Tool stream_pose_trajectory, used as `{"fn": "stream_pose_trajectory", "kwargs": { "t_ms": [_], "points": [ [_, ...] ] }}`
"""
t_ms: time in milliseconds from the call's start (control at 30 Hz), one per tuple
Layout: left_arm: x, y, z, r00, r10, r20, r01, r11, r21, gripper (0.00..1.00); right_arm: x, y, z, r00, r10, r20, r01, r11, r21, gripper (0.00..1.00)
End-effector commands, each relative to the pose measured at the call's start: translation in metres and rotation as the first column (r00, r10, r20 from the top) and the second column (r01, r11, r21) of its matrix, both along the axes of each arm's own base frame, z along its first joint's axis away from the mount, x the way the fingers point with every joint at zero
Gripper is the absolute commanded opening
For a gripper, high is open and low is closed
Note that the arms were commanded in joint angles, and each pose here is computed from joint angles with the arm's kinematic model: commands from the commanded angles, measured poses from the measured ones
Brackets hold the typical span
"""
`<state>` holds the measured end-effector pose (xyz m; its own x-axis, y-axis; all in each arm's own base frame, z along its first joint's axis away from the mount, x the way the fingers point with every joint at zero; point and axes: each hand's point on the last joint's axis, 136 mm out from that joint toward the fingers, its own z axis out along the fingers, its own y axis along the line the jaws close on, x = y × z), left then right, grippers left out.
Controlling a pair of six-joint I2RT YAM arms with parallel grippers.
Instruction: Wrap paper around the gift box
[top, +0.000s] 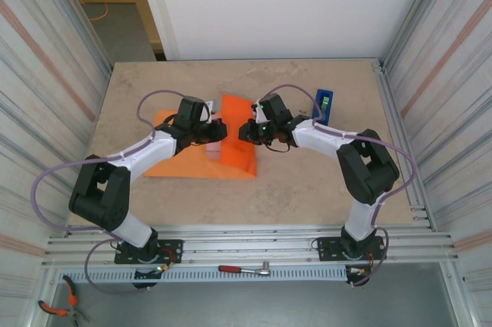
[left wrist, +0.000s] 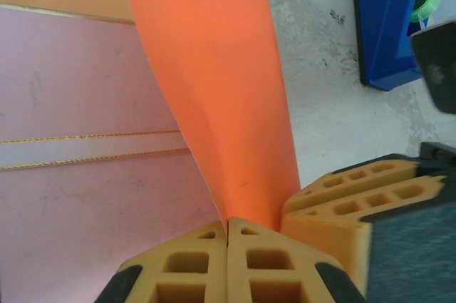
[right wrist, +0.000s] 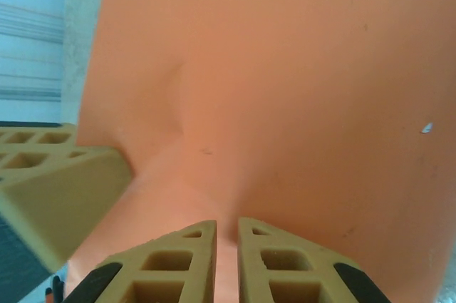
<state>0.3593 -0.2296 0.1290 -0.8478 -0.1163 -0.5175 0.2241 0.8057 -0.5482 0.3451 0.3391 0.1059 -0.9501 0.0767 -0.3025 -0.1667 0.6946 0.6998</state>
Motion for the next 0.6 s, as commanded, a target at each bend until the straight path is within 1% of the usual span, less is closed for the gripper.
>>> {"fn": "stream_pose_trajectory", "kwargs": {
  "t_ms": [0, 33, 133, 233, 333, 400, 567],
  "points": [
    [0.001, 0.013, 0.000, 1.000, 0.013, 0.017, -0.014, 0.999, 0.034, 0.06, 0.000, 0.008, -0.009, 1.000, 0.016, -0.021, -0.016, 1.000, -0.003, 0.15],
    [0.002, 0.018, 0.001, 1.000, 0.018, 0.020, -0.019, 0.999, 0.039, 0.16, -0.001, 0.008, -0.013, 0.999, 0.017, -0.028, -0.017, 1.000, -0.011, 0.14],
    [0.007, 0.035, 0.006, 0.998, 0.053, 0.032, -0.054, 0.998, 0.031, 0.40, -0.003, 0.007, -0.023, 0.999, 0.017, -0.039, -0.018, 1.000, -0.025, 0.14],
    [0.014, 0.051, 0.010, 0.995, 0.090, 0.043, -0.091, 0.995, 0.027, 0.55, -0.004, 0.006, -0.026, 0.999, 0.018, -0.046, -0.019, 0.999, -0.030, 0.14],
    [0.019, 0.058, 0.009, 0.994, 0.096, 0.045, -0.098, 0.994, 0.051, 0.69, -0.006, 0.006, -0.030, 0.998, 0.020, -0.053, -0.022, 0.999, -0.034, 0.14],
    [0.022, 0.058, 0.006, 0.996, 0.085, 0.040, -0.087, 0.994, 0.065, 0.74, -0.008, 0.006, -0.031, 0.998, 0.024, -0.056, -0.026, 0.999, -0.035, 0.14],
    [0.029, 0.052, -0.009, 0.999, 0.053, 0.010, -0.053, 0.995, 0.081, 0.77, -0.009, 0.006, -0.033, 0.998, 0.023, -0.057, -0.025, 0.999, -0.038, 0.14]
  ]
}}
